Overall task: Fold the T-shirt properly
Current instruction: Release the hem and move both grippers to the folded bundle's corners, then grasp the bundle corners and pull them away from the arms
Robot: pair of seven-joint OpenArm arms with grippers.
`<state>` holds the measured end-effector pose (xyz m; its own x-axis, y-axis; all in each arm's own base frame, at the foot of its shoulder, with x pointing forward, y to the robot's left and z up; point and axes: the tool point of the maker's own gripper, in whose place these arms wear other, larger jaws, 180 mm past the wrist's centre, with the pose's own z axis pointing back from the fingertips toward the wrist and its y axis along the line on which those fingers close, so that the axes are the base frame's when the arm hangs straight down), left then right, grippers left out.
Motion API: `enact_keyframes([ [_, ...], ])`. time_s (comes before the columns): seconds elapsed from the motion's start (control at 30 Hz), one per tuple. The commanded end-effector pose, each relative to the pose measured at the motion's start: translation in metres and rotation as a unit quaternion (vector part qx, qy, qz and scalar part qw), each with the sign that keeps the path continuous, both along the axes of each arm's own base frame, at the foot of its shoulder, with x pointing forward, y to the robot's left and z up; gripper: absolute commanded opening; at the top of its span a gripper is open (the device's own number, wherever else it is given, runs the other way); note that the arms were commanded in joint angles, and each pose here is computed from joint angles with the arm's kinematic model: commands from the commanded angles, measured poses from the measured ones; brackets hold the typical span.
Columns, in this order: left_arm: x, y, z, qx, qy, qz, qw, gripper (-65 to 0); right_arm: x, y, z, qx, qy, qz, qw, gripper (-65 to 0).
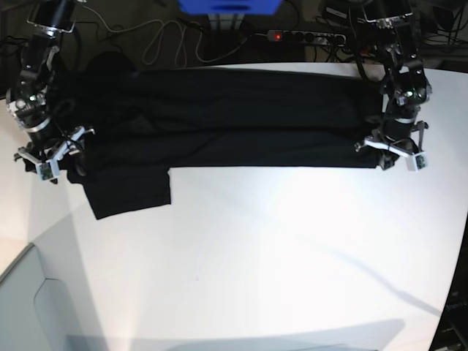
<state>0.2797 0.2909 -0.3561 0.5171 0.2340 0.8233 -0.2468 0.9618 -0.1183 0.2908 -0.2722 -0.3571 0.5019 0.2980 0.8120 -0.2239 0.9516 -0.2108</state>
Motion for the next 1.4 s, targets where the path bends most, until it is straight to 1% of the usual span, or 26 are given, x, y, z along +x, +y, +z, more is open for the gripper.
enact_keyframes([
  [0.0,0.005,0.005,0.014,0.010,-0.023,0.001,1.000,-65.0,0.009,-0.001,0.020,-0.004,-0.031,0.010,0.9995,-23.9],
  [0.17,0.000,0.004,0.014,0.013,-0.021,-0.002,1.000,-65.0,0.011,0.001,0.025,-0.006,-0.039,0.012,0.9992,-23.4],
  [0.27,-0.003,0.004,0.012,0.013,-0.018,-0.002,1.000,-65.0,0.023,-0.002,0.031,-0.004,-0.047,0.007,0.9989,-23.4],
  [0.53,-0.004,0.004,0.011,0.013,-0.016,-0.002,1.000,-65.0,0.060,-0.020,0.030,-0.014,0.015,-0.030,0.9993,-23.3],
  [0.67,-0.005,0.004,0.010,0.013,-0.014,-0.002,1.000,-65.0,0.079,-0.029,0.018,0.008,0.055,-0.053,0.9971,-23.3],
  [0.77,-0.005,0.004,0.010,0.013,-0.014,-0.002,1.000,-65.0,0.087,-0.030,0.004,0.028,0.078,-0.060,0.9947,-23.3],
  [0.93,-0.005,0.004,0.010,0.013,-0.014,-0.002,1.000,-65.0,0.089,-0.001,-0.024,0.032,0.120,-0.019,0.9920,-23.3],
  [1.03,-0.005,0.004,0.010,0.013,-0.014,-0.002,1.000,-65.0,0.090,0.009,-0.027,0.029,0.125,-0.005,0.9917,-23.3],
  [1.2,-0.005,0.004,0.010,0.013,-0.014,-0.002,1.000,-65.0,0.090,0.010,-0.029,0.031,0.127,-0.004,0.9914,-23.3],
  [1.37,-0.005,0.004,0.010,0.013,-0.014,-0.002,1.000,-65.0,0.092,0.010,-0.045,0.054,0.143,-0.012,0.9882,-23.3],
])
